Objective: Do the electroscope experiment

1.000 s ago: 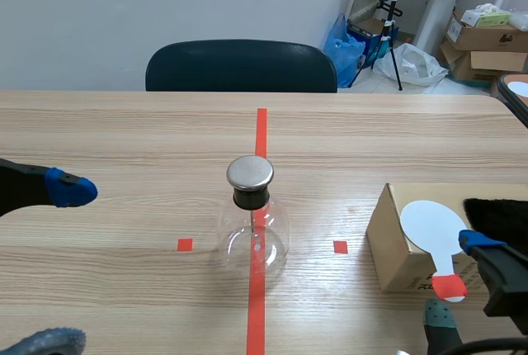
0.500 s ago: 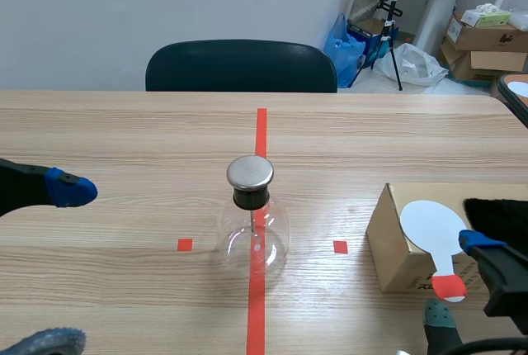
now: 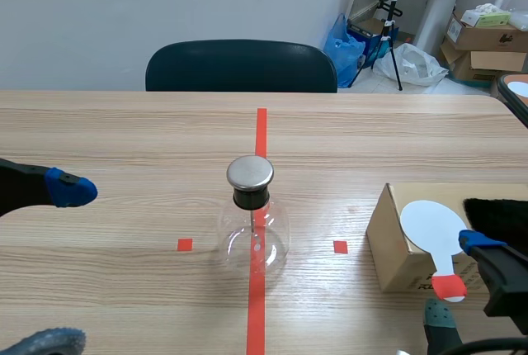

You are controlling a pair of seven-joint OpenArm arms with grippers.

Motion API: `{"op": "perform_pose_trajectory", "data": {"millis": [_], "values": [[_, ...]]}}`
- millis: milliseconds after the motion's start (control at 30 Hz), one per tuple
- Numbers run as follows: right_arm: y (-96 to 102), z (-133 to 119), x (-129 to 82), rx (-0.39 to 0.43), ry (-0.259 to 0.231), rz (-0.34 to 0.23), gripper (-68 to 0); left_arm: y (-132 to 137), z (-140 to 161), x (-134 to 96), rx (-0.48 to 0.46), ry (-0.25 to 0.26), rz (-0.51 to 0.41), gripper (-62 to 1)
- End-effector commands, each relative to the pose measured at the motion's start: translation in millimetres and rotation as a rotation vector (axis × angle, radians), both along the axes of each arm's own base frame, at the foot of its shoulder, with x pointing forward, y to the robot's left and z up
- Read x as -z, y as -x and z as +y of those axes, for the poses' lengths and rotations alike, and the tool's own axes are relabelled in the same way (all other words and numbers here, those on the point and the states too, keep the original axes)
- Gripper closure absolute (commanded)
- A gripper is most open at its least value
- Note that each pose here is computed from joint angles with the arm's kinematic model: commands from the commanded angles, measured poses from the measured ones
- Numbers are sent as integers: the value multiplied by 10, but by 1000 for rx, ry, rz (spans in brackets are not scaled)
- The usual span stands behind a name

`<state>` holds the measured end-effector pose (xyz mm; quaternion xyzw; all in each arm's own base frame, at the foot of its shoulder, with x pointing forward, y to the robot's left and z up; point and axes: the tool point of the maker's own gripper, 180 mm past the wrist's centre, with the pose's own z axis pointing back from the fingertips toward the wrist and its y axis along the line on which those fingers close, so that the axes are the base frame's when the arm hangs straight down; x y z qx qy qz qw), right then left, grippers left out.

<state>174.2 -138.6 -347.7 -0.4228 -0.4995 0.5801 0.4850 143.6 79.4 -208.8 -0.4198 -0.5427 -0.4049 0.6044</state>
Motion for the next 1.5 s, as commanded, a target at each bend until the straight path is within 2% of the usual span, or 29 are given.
{"op": "perform_pose_trajectory", "data": {"millis": [0,1467], "values": [[-34,-47,-122,-6,30,-65,-679,-24,-6,-69,-11,34,-9,-623],[-72,-48,-142,-5,30,-76,-679,-24,-6,-69,-11,34,-9,-623]]}}
